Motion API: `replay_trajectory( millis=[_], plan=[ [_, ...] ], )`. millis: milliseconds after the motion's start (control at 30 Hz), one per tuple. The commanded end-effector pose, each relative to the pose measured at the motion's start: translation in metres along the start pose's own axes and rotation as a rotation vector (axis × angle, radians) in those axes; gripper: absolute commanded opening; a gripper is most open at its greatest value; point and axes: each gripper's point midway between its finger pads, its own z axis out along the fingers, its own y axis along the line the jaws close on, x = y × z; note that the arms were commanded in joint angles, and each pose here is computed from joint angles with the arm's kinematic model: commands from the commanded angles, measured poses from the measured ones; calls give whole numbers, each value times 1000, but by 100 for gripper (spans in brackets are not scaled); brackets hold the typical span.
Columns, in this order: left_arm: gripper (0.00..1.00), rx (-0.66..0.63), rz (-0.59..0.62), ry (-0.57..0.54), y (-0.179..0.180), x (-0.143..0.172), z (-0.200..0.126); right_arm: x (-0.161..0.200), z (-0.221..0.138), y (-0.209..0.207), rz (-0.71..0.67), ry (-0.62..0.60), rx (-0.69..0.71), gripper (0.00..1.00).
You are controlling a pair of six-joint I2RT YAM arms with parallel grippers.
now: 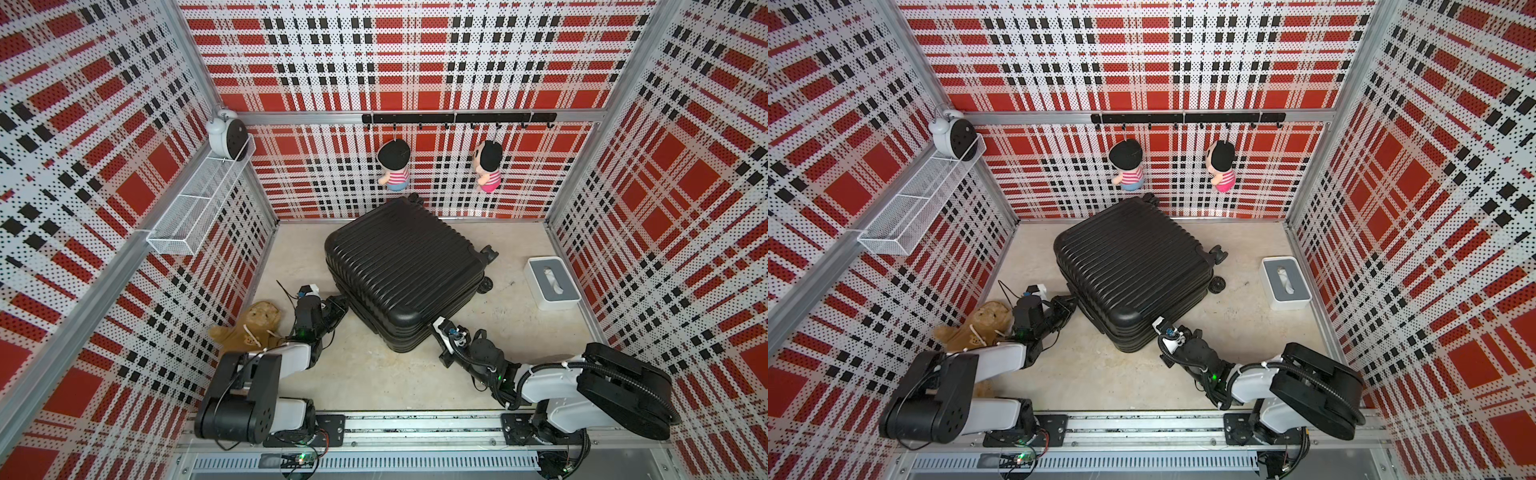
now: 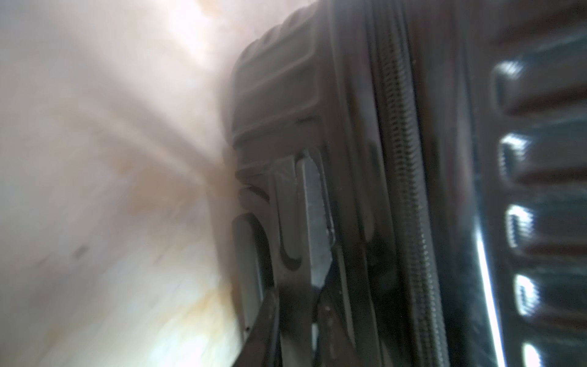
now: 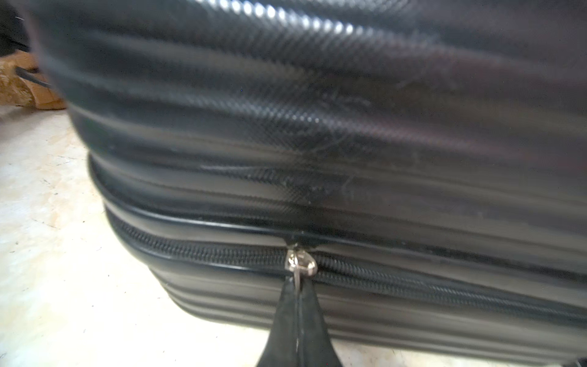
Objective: Open the suitcase zippers
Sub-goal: Adjust the suitcase at the center of the board, then unzip the zipper on the suitcase.
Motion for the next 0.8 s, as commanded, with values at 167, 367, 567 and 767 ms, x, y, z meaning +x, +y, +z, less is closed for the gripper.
replay_trajectory(
  millis=[167, 367, 567, 767],
  plan=[
    [0, 130, 133, -6, -49, 9, -18, -11, -8, 22, -11, -43, -115, 0],
    [0, 118, 139, -18, -49, 12, -17, -10, -21, 40, -33, -53, -178, 0],
    [0, 121, 139, -19, -49, 15, -19, -9, -19, 53, -66, -28, -225, 0],
    [0, 110, 133, -21, -42, 18, -21, -11, -10, 75, -106, -15, -277, 0]
  ],
)
